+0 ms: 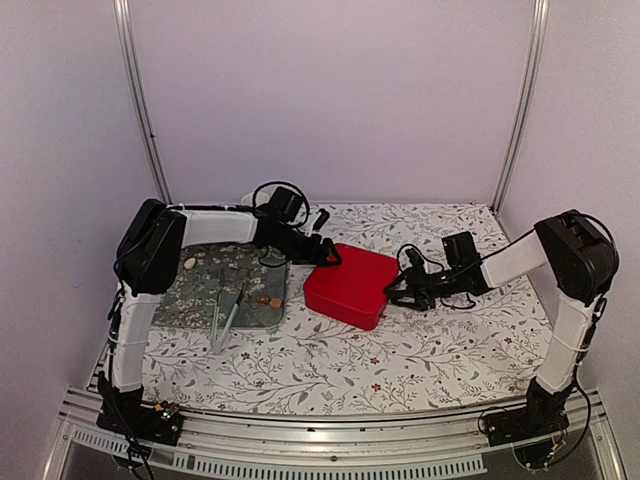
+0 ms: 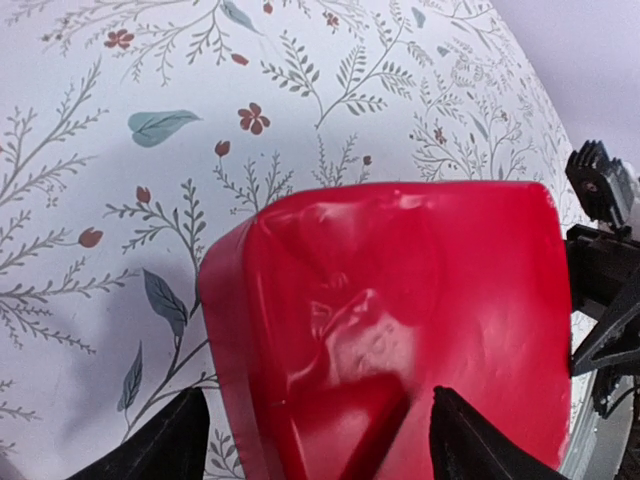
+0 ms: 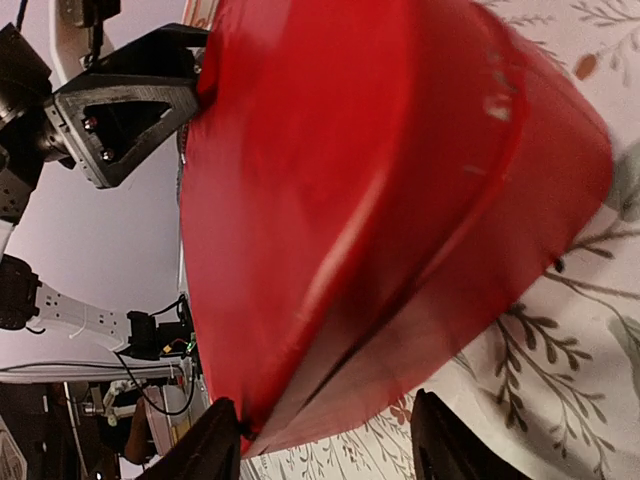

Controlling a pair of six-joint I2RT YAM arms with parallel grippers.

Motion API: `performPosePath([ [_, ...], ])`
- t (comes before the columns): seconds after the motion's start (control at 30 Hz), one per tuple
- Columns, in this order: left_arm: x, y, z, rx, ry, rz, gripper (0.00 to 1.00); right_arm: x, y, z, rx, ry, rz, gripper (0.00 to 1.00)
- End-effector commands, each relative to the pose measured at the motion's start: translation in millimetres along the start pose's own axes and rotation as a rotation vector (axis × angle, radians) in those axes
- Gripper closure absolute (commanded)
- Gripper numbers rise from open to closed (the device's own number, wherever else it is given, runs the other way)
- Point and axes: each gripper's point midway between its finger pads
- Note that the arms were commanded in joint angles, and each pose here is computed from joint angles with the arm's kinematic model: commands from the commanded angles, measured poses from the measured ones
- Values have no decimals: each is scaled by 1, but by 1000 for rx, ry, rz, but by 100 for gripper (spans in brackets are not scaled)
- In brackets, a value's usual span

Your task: Pack the chocolate

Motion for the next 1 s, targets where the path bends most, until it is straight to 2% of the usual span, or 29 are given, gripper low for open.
performPosePath([
  [0.0,-17,14,-4,7,-50,-26,23,-21,38,-15,53,-52,-99,34],
  [0.07,-25,21,-8,4,-67,-47,21,-36,47,-15,73,-28,-127,26],
  [0.27,-32,28,-8,-20,-79,-55,16,-65,53,-9,141,67,-148,12],
  [0.57,-28,20,-4,-19,-55,-42,17,-93,23,-8,120,110,-92,18],
  [0.73,-25,16,-2,-17,-47,-34,19,-90,5,-32,149,88,-51,28],
  [0.97,-16,5,12,-32,-17,-10,27,-70,-4,-65,210,53,-4,59],
])
Point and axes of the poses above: each gripper's point midway between its finger pads, its own y axis back along the fingers, its own z axis along the line the jaws close on, x = y × z, and after that the axes turned 2 degrees about y, right-handed
